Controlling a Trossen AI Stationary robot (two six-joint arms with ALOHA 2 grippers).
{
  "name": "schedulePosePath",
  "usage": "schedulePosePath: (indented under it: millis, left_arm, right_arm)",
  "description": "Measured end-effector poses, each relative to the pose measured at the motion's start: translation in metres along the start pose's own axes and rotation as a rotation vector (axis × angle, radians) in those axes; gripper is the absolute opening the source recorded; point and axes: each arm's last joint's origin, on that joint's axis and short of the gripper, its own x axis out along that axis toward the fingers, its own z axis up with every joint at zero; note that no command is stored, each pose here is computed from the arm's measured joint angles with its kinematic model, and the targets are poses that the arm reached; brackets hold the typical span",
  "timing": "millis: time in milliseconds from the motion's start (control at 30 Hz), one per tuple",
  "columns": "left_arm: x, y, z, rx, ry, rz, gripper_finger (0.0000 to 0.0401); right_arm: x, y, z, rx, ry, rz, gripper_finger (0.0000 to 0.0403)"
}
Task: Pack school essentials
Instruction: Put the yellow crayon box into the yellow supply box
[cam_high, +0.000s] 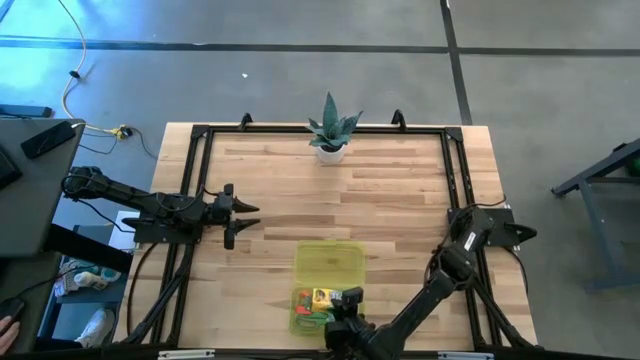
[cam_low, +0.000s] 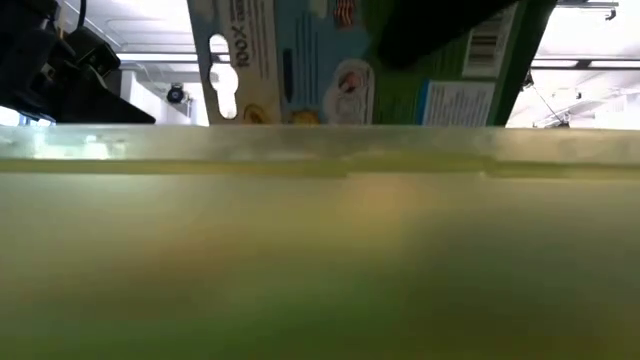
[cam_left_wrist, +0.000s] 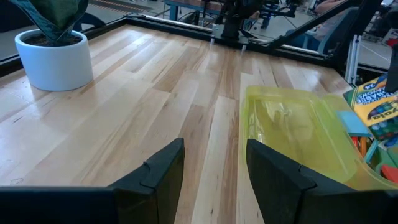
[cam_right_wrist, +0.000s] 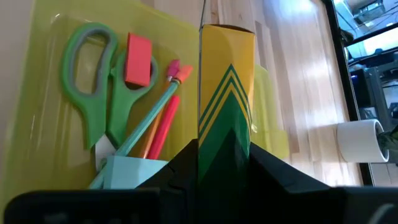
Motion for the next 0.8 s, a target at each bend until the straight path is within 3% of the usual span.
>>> schedulePosePath:
  millis: [433,800]
  left_arm:
    - [0.000,0.000,0.000,0.000,0.000,0.000,0.0161]
    - [0.000,0.000,0.000,0.000,0.000,0.000,0.0161]
  right_arm:
    - [0.011,0.012,-0.003,-0.001,-0.002,-0.006,0.0120]
    - [0.021,0.009,0.001,0.039,0.076,0.091,0.0205]
